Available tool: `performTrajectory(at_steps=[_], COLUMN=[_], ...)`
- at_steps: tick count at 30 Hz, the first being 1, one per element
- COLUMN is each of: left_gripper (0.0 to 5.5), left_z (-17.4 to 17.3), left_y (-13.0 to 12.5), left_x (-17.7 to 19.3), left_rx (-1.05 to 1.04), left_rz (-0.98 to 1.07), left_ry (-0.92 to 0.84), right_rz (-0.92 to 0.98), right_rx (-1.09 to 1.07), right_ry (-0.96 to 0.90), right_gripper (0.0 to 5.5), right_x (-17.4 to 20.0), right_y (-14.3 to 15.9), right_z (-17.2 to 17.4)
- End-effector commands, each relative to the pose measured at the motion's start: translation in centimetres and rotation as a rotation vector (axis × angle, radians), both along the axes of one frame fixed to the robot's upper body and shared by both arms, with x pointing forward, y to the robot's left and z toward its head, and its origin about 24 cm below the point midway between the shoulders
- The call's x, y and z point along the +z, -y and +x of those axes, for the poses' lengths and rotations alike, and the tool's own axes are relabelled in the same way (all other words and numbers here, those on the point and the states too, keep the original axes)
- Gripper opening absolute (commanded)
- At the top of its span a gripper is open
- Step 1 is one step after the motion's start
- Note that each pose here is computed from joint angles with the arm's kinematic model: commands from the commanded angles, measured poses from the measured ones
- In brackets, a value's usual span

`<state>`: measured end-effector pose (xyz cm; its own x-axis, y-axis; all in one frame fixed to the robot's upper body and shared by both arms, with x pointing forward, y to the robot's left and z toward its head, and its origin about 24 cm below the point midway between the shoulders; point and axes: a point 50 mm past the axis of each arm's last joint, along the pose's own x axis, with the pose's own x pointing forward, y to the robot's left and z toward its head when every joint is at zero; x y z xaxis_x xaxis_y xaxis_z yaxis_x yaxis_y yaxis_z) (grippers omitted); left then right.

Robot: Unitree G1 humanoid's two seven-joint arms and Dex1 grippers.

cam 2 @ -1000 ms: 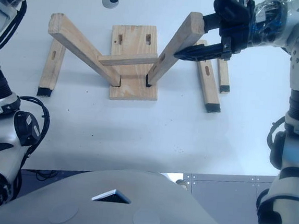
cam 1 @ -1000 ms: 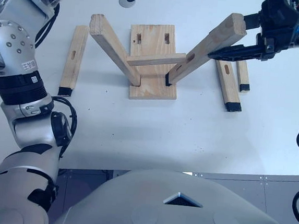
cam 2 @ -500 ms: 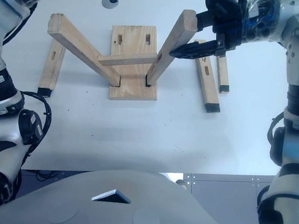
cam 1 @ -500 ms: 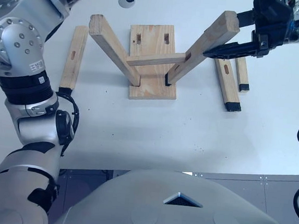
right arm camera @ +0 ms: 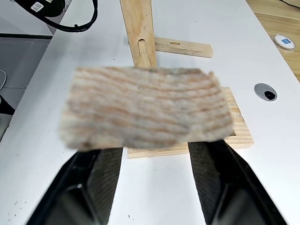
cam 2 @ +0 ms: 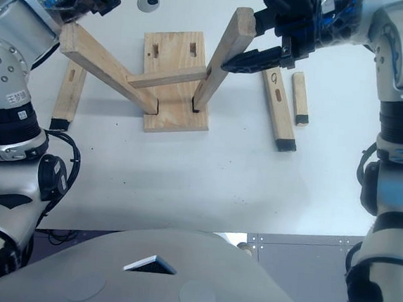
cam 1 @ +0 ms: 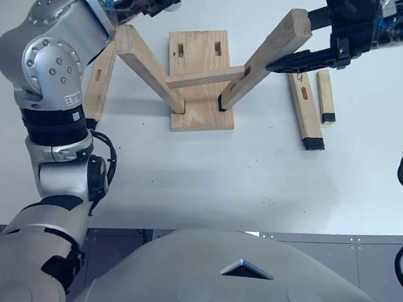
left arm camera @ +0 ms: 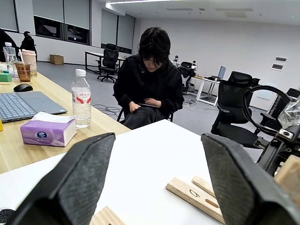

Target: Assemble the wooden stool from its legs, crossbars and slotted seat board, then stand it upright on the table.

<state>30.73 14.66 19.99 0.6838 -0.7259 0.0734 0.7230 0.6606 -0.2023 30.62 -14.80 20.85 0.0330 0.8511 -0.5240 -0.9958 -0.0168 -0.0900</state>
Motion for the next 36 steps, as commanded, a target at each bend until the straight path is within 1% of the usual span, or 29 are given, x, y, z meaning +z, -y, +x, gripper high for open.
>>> performTrajectory(at_steps=[1, 9, 18, 25, 29, 32, 34, 36], left_gripper=[3.35, 3.35, 3.35, 3.35, 3.35, 3.35, 3.35, 3.35], left_z=[0.0, 0.4, 0.9, 1.3, 1.5, 1.6, 1.7, 1.8], left_y=[0.7, 1.6, 2.3, 2.0, 2.1, 2.0, 1.8, 0.8], left_x=[-1.1, -2.0, -2.4, -2.5, -2.5, -2.6, -2.5, -2.1], left_rx=[-0.008, -0.017, -0.012, 0.022, 0.033, 0.048, 0.055, 0.084], left_rz=[0.003, 0.016, 0.016, 0.011, 0.007, 0.008, 0.009, -0.007], left_ry=[-0.039, -0.063, -0.076, -0.087, -0.093, -0.097, -0.096, -0.092], right_rz=[-0.084, -0.119, -0.099, -0.089, -0.091, -0.132, -0.173, -0.2], right_rx=[0.009, 0.079, 0.227, 0.24, 0.279, 0.314, 0.303, 0.256], right_ry=[-0.069, -0.063, -0.04, -0.015, 0.01, -0.001, -0.021, -0.056], right_gripper=[2.02, 2.02, 2.02, 2.02, 2.02, 2.02, 2.02, 2.02], right_x=[-2.8, -2.4, -2.4, -2.4, -2.3, -3.0, -3.8, -4.4], right_y=[-1.4, -3.5, -7.7, -8.4, -9.8, -10.9, -10.8, -10.4], right_z=[0.2, 0.7, -0.7, -1.2, -1.9, -2.5, -2.4, -2.1])
